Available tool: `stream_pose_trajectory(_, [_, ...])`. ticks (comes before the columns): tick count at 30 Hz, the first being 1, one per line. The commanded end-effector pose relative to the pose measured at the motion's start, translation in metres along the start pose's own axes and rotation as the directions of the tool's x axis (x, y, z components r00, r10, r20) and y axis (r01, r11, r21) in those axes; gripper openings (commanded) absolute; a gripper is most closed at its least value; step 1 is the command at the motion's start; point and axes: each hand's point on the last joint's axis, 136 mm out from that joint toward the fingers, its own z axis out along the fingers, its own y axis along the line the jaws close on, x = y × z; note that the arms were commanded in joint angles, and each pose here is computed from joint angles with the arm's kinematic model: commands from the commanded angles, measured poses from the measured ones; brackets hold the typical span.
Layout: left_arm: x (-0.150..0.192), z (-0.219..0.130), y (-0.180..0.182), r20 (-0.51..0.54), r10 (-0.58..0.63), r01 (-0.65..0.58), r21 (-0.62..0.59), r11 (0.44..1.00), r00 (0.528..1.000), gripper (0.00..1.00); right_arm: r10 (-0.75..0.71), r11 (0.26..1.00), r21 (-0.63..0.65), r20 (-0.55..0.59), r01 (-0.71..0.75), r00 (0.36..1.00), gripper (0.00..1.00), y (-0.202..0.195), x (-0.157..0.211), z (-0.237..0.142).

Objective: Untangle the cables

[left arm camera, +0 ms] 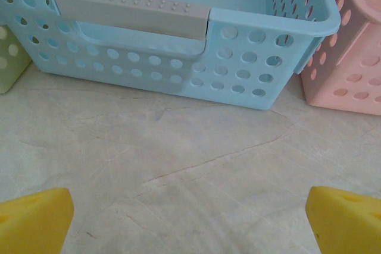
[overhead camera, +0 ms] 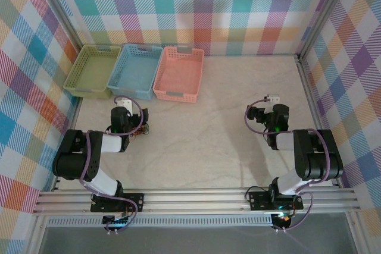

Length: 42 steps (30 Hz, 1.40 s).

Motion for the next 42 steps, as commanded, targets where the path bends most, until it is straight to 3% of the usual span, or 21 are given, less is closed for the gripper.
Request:
stream_pose_trajectory(1, [-0.008, 0.001, 0.0, 0.022, -0.01, 0.009, 0.006, 1.0, 1.0, 1.0, -0.013, 1.0, -0.024, 0.034, 0.014, 0.999, 1.0, 0.005, -0.011, 0.0])
stream_pose_trajectory(6, [-0.01, 0.0, 0.005, 0.026, -0.019, 0.02, -0.026, 0.999, 0.999, 1.0, 0.013, 0.999, 0.05, 0.019, -0.014, 1.0, 1.0, -0.006, -0.023, -0.006])
stream_pose_trajectory(11, [-0.054, -0.038, 0.048, 0.078, -0.104, 0.124, -0.329, 0.936, 0.992, 1.0, 0.022, 0.998, 0.063, 0.021, -0.024, 1.0, 1.0, 0.0, -0.033, -0.028])
stream_pose_trajectory(16, [-0.115, -0.081, 0.037, 0.211, -0.273, 0.317, -0.214, 0.924, 0.939, 1.0, 0.083, 0.99, 0.1, 0.151, -0.099, 0.985, 1.0, 0.005, -0.058, -0.067])
stream_pose_trajectory(18, [-0.13, -0.088, 0.032, 0.207, -0.322, 0.358, -0.168, 0.919, 0.924, 1.0, 0.116, 0.99, 0.064, 0.172, -0.129, 0.978, 1.0, 0.012, -0.06, -0.077])
stream_pose_trajectory(20, [-0.135, -0.089, 0.043, 0.165, -0.408, 0.435, -0.201, 0.878, 0.898, 1.0, 0.15, 0.988, 0.016, 0.186, -0.155, 0.971, 1.0, 0.019, -0.061, -0.083])
stream_pose_trajectory(21, [-0.137, -0.086, 0.05, 0.132, -0.471, 0.489, -0.217, 0.845, 0.872, 1.0, 0.159, 0.987, -0.013, 0.194, -0.159, 0.968, 1.0, 0.024, -0.062, -0.085])
stream_pose_trajectory(23, [-0.139, -0.071, 0.048, 0.021, -0.52, 0.514, -0.188, 0.837, 0.854, 1.0, 0.167, 0.986, -0.046, 0.195, -0.161, 0.966, 0.98, 0.03, -0.062, -0.087])
stream_pose_trajectory(27, [-0.138, -0.037, 0.048, -0.128, -0.522, 0.489, -0.222, 0.844, 0.843, 1.0, 0.165, 0.985, -0.071, 0.18, -0.155, 0.97, 0.96, 0.036, -0.062, -0.086])
stream_pose_trajectory(36, [-0.143, 0.047, 0.082, -0.336, -0.465, 0.371, -0.308, 0.876, 0.819, 0.96, 0.144, 0.987, -0.092, 0.147, -0.131, 0.979, 0.95, 0.043, -0.058, -0.079])
stream_pose_trajectory(42, [-0.151, 0.077, 0.109, -0.382, -0.447, 0.354, -0.291, 0.889, 0.809, 0.96, 0.131, 0.988, -0.096, 0.14, -0.118, 0.981, 0.96, 0.045, -0.057, -0.077])
